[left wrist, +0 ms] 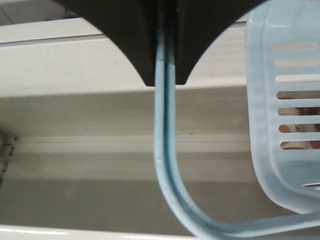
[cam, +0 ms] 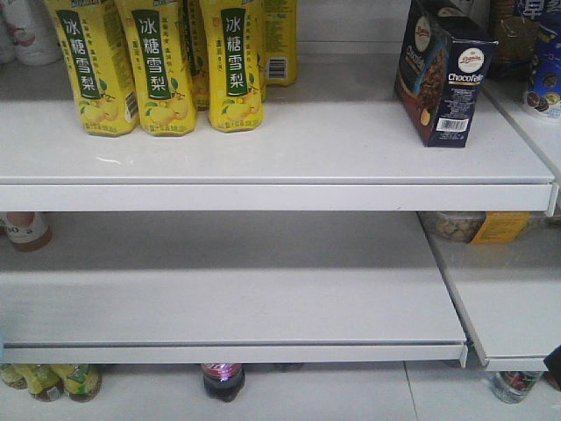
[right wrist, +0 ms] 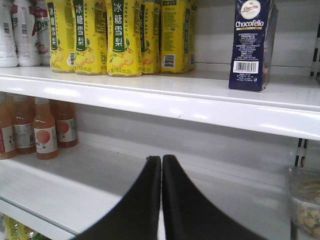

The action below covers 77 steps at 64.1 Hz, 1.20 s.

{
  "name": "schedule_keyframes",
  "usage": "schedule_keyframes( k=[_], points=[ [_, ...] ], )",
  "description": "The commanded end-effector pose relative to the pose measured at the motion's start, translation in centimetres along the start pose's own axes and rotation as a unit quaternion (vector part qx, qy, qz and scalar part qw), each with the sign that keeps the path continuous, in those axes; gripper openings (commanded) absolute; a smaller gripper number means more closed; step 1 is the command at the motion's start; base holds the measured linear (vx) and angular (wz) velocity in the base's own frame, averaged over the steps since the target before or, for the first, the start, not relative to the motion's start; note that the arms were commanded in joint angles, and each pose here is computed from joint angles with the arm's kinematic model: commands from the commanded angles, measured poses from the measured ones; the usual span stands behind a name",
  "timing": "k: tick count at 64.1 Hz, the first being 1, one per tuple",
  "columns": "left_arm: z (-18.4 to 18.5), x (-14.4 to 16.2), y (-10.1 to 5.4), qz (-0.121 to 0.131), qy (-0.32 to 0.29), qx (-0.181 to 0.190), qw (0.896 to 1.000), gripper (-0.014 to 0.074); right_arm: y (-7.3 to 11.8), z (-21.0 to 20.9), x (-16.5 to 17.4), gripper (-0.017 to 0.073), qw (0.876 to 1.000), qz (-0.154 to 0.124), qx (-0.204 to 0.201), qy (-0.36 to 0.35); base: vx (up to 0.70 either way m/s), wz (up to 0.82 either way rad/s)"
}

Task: Left arm holds basket, right arm returns cookies

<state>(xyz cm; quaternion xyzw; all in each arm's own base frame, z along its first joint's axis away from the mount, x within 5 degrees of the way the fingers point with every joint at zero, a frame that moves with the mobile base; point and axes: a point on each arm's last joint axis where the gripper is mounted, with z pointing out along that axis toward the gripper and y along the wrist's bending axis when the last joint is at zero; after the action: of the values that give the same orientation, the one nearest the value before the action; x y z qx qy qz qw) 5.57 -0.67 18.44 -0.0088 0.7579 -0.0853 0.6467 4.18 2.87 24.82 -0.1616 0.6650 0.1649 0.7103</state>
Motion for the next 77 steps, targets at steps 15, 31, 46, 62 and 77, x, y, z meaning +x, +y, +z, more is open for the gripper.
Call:
schedule_keyframes(
  k=[15, 31, 46, 62, 77],
  points=[
    [-0.42, -1.66, 0.27, 0.009, -0.068, -0.037, 0.997, -0.0006, -0.33, -0.01, -1.18, -0.0008, 1.0, 0.003, 0.019, -0.024, 0.0, 0.0],
    [-0.45, -1.69, 0.51, 0.007, -0.07, -0.058, 0.996, -0.0006, -0.33, -0.01, -1.18, -0.0008, 1.0, 0.003, 0.019, -0.024, 0.0, 0.0],
    [-0.45, -1.72, 0.5, 0.006, -0.07, -0.058, 0.996, -0.0006, -0.33, -0.01, -1.18, -0.0008, 1.0, 0.003, 0.019, -0.024, 0.0, 0.0],
    [-0.45, -1.72, 0.5, 0.006, -0.07, -0.058, 0.996, -0.0006, -0.32, 0.0, -1.17, -0.0008, 1.0, 0.003, 0.018, -0.024, 0.0, 0.0],
    [-0.45, -1.72, 0.5, 0.006, -0.07, -0.058, 0.996, -0.0006, -0.32, 0.0, -1.17, -0.0008, 1.0, 0.003, 0.018, -0.024, 0.0, 0.0]
  ],
)
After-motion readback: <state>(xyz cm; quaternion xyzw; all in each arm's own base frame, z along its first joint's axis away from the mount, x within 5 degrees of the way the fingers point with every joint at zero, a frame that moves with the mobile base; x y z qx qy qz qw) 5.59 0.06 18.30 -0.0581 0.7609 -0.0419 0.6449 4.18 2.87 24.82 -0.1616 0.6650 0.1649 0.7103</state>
